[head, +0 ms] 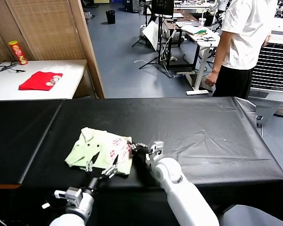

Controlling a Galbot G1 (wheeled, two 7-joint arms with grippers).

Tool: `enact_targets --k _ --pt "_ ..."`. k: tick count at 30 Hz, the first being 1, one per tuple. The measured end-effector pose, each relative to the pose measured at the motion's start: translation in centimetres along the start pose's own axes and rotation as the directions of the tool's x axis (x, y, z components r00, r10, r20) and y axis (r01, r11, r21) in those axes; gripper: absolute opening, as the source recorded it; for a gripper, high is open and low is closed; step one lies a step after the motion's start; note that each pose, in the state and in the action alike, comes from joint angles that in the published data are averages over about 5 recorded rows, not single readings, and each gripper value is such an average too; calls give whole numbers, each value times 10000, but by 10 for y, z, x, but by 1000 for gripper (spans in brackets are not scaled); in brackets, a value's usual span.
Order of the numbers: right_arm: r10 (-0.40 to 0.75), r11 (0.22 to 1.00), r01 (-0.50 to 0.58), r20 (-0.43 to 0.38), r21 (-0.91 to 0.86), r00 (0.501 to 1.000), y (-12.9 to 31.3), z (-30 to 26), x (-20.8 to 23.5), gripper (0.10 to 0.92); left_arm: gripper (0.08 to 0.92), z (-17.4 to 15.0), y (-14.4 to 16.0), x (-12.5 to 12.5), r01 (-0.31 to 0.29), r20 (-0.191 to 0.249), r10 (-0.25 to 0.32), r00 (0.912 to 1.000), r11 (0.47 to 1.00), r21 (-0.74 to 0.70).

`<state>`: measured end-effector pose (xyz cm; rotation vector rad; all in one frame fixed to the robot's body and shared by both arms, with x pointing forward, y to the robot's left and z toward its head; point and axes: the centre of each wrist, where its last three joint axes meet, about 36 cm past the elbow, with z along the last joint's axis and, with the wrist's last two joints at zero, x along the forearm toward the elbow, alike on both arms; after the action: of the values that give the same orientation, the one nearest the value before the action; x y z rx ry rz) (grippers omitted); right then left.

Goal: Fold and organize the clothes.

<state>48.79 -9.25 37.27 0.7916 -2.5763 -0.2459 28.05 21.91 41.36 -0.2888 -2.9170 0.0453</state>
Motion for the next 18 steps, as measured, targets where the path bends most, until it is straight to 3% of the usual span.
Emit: enact_targets --k 3,6,8,13,18 --pt "167 9773 -262 468 2102 9988 -14 0 -3 139 798 2 1 0 34 -2 -34 10000 10000 11" --pt "87 9018 -497 968 4292 9953 -33 -4 -3 174 798 5 3 -1 107 4 -107 9999 9999 6" --pt "-64 8288 -649 1253 5558 9921 -48 -8 1 242 798 7 5 -1 174 16 -174 9998 9998 -36" --pt "-386 6639 -1123 1839 7394 9822 -81 -11 29 507 798 13 13 -3 321 101 -318 9994 9992 -238" --pt "-379 6036 -1631 2324 7804 9719 -97 3 76 739 798 19 21 -4 490 337 -486 9983 9987 -118"
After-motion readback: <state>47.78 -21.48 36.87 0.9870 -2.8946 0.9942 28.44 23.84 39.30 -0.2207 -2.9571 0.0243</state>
